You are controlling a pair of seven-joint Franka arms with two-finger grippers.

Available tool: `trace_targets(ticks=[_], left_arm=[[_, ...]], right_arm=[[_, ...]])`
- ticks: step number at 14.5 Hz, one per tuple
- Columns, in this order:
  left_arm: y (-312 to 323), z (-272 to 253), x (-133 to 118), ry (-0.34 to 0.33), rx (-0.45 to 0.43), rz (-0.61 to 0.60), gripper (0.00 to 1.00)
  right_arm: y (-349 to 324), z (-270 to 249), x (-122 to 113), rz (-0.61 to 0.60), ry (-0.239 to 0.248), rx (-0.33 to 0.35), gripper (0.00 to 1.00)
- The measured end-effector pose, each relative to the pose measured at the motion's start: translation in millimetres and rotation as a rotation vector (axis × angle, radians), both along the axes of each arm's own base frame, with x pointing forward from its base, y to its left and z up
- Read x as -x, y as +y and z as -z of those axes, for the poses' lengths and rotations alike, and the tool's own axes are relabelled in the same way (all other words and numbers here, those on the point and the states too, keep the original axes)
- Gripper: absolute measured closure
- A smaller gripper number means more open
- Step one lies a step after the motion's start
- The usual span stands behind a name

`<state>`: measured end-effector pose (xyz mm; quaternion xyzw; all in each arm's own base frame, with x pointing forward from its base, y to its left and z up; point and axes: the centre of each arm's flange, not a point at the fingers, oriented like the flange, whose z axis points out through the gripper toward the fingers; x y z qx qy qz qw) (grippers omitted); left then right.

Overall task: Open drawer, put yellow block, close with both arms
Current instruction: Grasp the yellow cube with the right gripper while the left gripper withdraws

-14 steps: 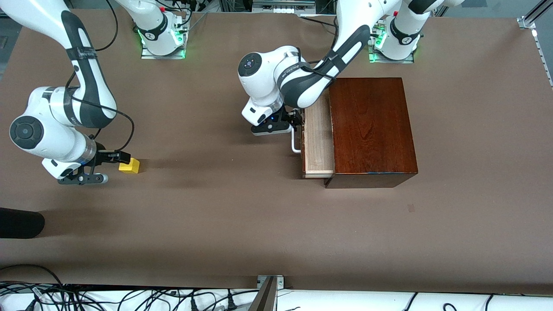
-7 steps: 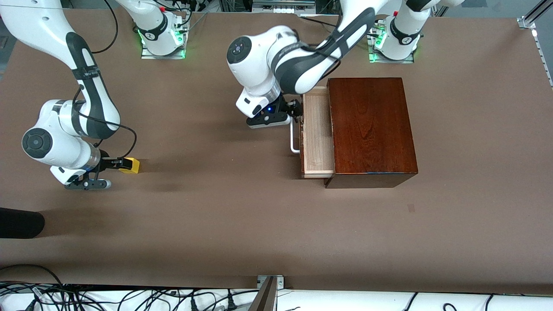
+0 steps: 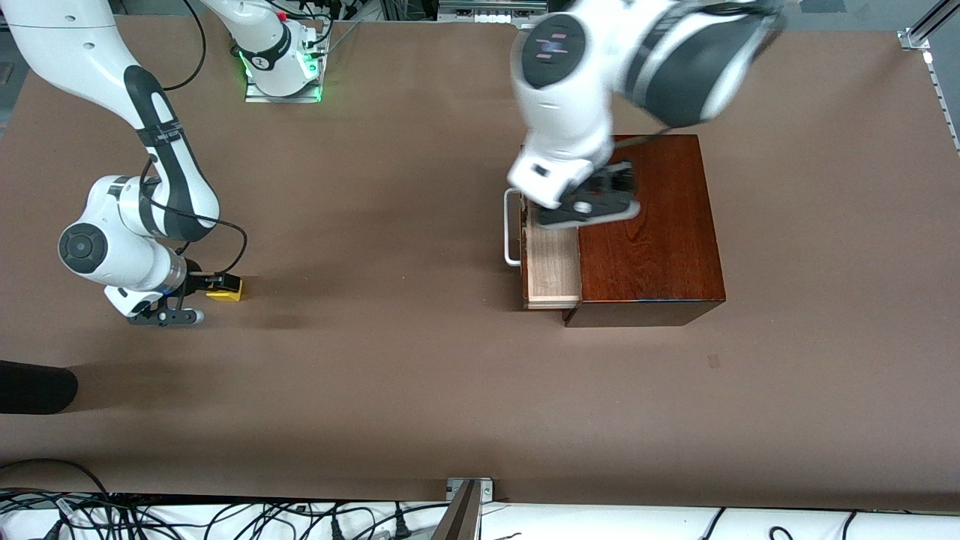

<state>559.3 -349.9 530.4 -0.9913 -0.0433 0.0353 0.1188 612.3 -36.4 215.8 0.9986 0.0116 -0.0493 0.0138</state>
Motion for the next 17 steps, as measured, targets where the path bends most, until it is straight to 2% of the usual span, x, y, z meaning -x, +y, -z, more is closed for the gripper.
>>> trace_targets(ticks=[3,6,7,9,11,12,14,17], left_arm=[[85,-28,-30,0.041,0.066,0.015,0.00],[135,-38,-34,0.117,0.080,0.028,0.00],[139,-38,-32,0.137,0.075,0.040,0.00],[146,-43,-31,0.150,0.073,0.087,0.00],[175,-54,-35,0.155,0.073,0.161,0.00],[194,-59,-38,0.159,0.080,0.189,0.00],[233,-65,-41,0.173,0.150,0.189,0.00],[280,-56,-43,0.120,0.251,0.145,0.00]], right_arm=[[-2,11,8,0.002,-0.017,0.000,0.00],[-2,17,12,0.003,-0.021,-0.001,0.02],[-2,17,12,0.003,-0.022,-0.001,0.07],[-3,17,12,0.005,-0.023,-0.001,0.30],[-4,17,12,0.008,-0.024,-0.002,0.45],[-4,17,12,0.009,-0.024,-0.002,0.45],[-3,13,10,0.006,-0.027,-0.003,0.45],[18,-29,-4,-0.031,-0.013,-0.019,0.45]])
